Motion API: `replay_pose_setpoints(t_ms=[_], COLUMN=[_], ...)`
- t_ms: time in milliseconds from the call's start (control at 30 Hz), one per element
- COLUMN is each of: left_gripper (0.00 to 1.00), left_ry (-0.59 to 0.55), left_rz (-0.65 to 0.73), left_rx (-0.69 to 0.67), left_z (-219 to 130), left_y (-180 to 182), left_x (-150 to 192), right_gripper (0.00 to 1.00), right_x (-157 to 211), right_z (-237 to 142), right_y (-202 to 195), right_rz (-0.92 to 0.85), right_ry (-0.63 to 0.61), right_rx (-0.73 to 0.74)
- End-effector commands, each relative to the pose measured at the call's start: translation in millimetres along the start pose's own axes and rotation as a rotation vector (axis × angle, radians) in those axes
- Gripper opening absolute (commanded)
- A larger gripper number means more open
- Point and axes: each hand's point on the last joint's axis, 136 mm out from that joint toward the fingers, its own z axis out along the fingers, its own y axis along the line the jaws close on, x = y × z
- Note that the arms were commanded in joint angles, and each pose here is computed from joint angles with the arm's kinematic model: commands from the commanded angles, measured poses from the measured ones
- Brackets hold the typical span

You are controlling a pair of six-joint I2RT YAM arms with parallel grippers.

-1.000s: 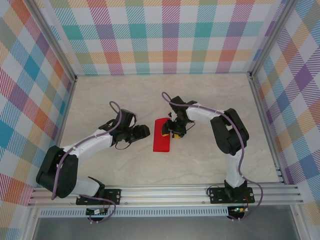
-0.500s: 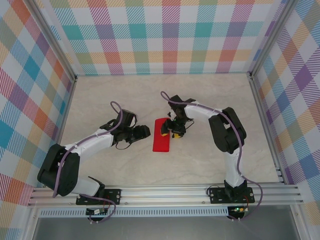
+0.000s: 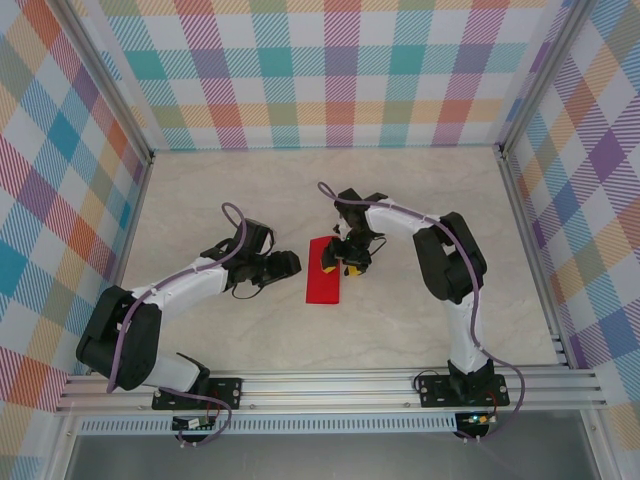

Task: Fold a paper plane with a square sheet of paper (pick it up from the middle)
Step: Fold the square sheet of paper in half at the center of the table.

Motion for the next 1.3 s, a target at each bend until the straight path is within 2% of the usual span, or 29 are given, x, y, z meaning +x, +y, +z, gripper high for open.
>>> replay_pose_setpoints(t_ms=[0,167,467,633,733,767,1267], left_gripper=[0.61,0.57,0.41,0.24,0.05,0.02,0.0], left_ry=[-0.001,0.004,0.025,0.053,0.073,0.079,0.143], left_rz=[0.011,0.008,-0.004,-0.027,-0.05,-0.054,-0.107], left_rx=[0.024,0.029,0.066,0.101,0.092,0.093,0.155], left_z=[-1,1,6,15,25,28,63], left_y=[-6,-6,-15,-25,-25,-26,-39], left_x=[-5,-4,-6,-10,-12,-12,-11], right_gripper=[0.61,0.6,0.59,0.59,0.59,0.59,0.59], right_x=[0,0,1,2,2,2,4], right_z=[29,34,37,40,42,42,46], right_y=[-26,-30,-37,-40,-41,-42,-49], right_rz=[0.008,0.03,0.035,0.039,0.043,0.044,0.047], right_ry=[0.04,0.046,0.054,0.061,0.067,0.067,0.08], right_rx=[0.09,0.103,0.132,0.14,0.144,0.146,0.176])
